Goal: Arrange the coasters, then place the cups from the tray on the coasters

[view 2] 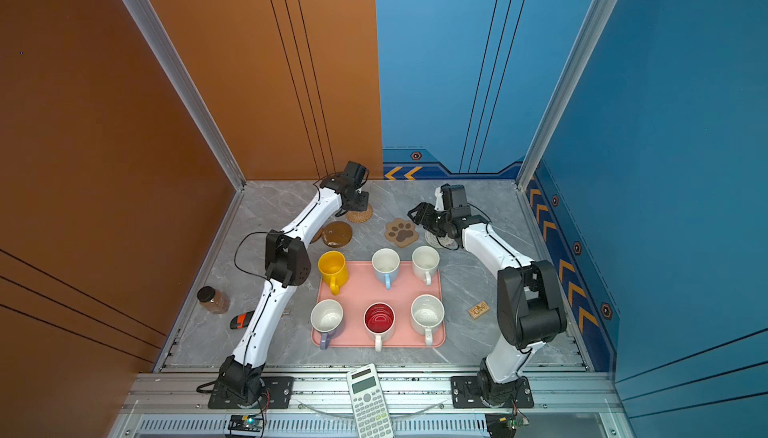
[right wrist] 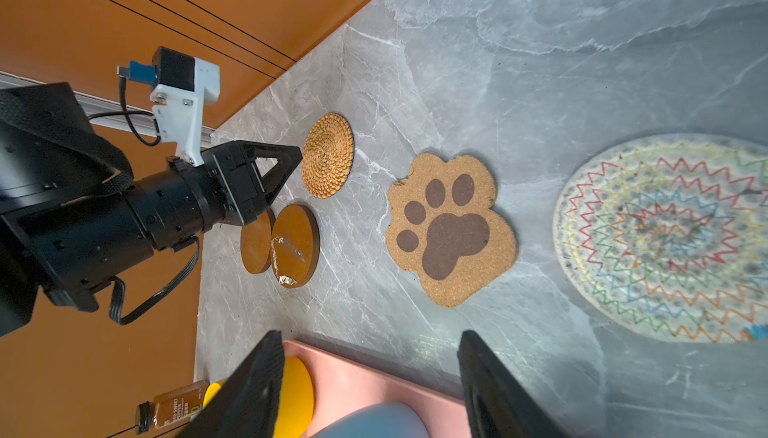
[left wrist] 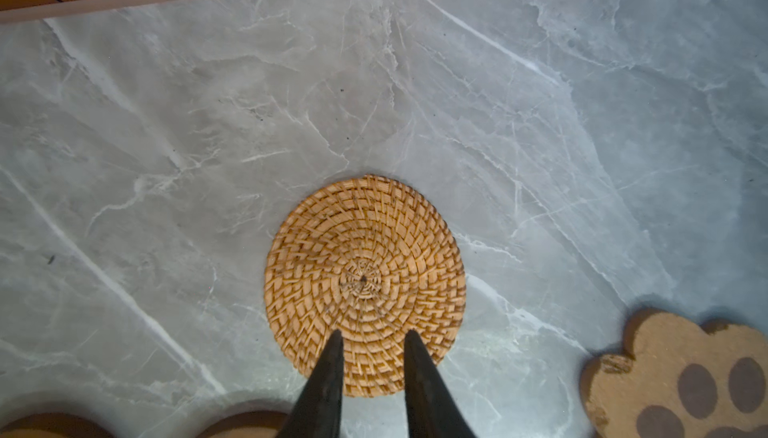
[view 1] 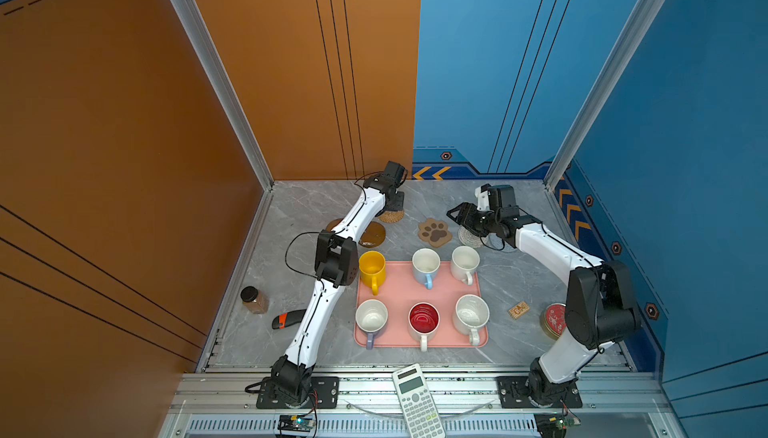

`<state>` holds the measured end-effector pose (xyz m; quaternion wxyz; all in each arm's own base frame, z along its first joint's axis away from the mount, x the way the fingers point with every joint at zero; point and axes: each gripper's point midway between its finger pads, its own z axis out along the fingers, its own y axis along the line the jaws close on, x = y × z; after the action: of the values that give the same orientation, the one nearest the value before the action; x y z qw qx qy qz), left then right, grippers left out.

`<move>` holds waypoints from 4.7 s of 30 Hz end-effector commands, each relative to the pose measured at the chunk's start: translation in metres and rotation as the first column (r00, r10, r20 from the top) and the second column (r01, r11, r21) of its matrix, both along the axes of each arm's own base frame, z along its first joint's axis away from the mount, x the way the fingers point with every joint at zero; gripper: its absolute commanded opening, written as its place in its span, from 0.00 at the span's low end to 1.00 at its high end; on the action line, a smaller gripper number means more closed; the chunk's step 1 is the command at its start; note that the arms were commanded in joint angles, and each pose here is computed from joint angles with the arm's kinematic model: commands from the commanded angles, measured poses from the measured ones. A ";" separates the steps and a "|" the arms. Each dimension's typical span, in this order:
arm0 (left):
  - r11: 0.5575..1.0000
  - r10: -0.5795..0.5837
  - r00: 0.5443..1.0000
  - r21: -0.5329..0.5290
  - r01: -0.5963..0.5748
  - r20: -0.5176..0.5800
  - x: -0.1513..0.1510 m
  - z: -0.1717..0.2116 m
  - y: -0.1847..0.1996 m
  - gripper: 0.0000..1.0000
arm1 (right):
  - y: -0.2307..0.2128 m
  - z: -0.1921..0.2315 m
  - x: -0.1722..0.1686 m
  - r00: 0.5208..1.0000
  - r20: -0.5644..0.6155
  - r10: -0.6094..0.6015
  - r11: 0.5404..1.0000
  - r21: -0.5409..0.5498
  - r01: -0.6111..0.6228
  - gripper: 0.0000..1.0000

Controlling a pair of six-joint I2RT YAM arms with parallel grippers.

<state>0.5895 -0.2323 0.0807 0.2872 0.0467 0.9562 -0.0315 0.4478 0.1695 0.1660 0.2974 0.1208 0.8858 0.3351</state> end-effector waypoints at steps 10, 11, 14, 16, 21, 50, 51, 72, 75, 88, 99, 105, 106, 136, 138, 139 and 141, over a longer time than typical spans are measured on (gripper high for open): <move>0.985 0.066 0.997 -0.154 -0.073 -0.048 0.008 -0.026 -0.010 0.02 | -0.003 0.009 -0.005 1.000 0.019 0.007 1.000 0.008 -0.007 0.65; 0.984 0.072 0.996 -0.157 -0.080 -0.055 0.008 -0.028 -0.009 0.00 | -0.002 0.009 -0.005 1.000 0.019 0.007 1.000 0.011 -0.007 0.65; 0.985 0.078 0.995 -0.152 -0.087 -0.065 0.005 -0.031 -0.009 0.00 | -0.002 0.008 -0.006 1.000 0.018 0.007 1.000 0.013 -0.007 0.65; 0.985 0.080 0.994 -0.147 -0.091 -0.077 0.003 -0.033 -0.006 0.00 | -0.002 0.008 -0.006 1.000 0.018 0.007 1.000 0.014 -0.008 0.65; 0.984 0.069 0.989 -0.153 -0.088 -0.129 -0.009 -0.044 -0.008 0.00 | -0.002 0.009 -0.006 1.000 0.021 0.009 1.000 0.015 -0.010 0.65; 0.980 -0.129 0.922 -0.192 0.062 -0.364 -0.096 -0.080 -0.049 0.02 | 0.001 0.014 -0.010 0.999 0.042 0.012 0.999 0.033 -0.013 0.65; 0.980 -0.135 0.918 -0.187 0.068 -0.372 -0.099 -0.082 -0.049 0.02 | 0.001 0.014 -0.010 0.999 0.041 0.013 0.999 0.033 -0.014 0.65; 0.979 -0.175 0.884 -0.169 0.112 -0.433 -0.134 -0.093 -0.056 0.02 | 0.002 0.009 -0.010 0.999 0.040 0.011 0.999 0.043 -0.013 0.65; 0.980 -0.174 0.885 -0.163 0.113 -0.432 -0.135 -0.092 -0.055 0.02 | 0.001 0.007 -0.010 0.999 0.038 0.010 0.999 0.046 -0.011 0.65; 0.983 -0.169 0.887 -0.144 0.118 -0.429 -0.138 -0.091 -0.056 0.02 | 0.001 0.005 -0.011 0.999 0.036 0.014 0.998 0.058 -0.016 0.65; 0.988 -0.142 0.923 -0.112 0.109 -0.358 -0.118 -0.069 -0.047 0.05 | -0.001 0.007 -0.013 0.999 0.040 0.012 0.998 0.060 -0.014 0.65; 0.988 -0.129 0.948 -0.116 0.099 -0.292 -0.100 -0.045 -0.044 0.07 | -0.003 0.007 -0.013 0.999 0.040 0.006 0.998 0.062 -0.008 0.65; 0.988 -0.130 0.952 -0.115 0.102 -0.277 -0.095 -0.041 -0.044 0.08 | -0.002 0.007 -0.014 0.999 0.035 0.004 0.998 0.063 -0.007 0.65; 0.940 -0.173 0.981 -0.283 0.193 0.092 -0.098 0.163 -0.038 0.08 | -0.173 -0.062 0.010 0.938 -0.251 -0.238 0.953 -0.247 0.175 0.00; 0.940 -0.171 0.979 -0.281 0.195 0.108 -0.107 0.168 -0.034 0.08 | -0.178 -0.074 0.017 0.931 -0.277 -0.236 0.952 -0.261 0.164 0.00; 0.940 -0.167 0.979 -0.282 0.194 0.116 -0.111 0.171 -0.032 0.08 | -0.180 -0.078 0.019 0.928 -0.286 -0.238 0.951 -0.265 0.162 0.00; 0.941 -0.156 0.978 -0.280 0.189 0.135 -0.119 0.177 -0.026 0.08 | -0.187 -0.086 0.022 0.921 -0.294 -0.255 0.943 -0.287 0.170 0.00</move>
<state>0.4763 -0.2629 0.2626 0.3337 0.0861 0.9157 -0.2067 0.4770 -0.0066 0.0872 0.2165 0.2357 0.9286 0.1879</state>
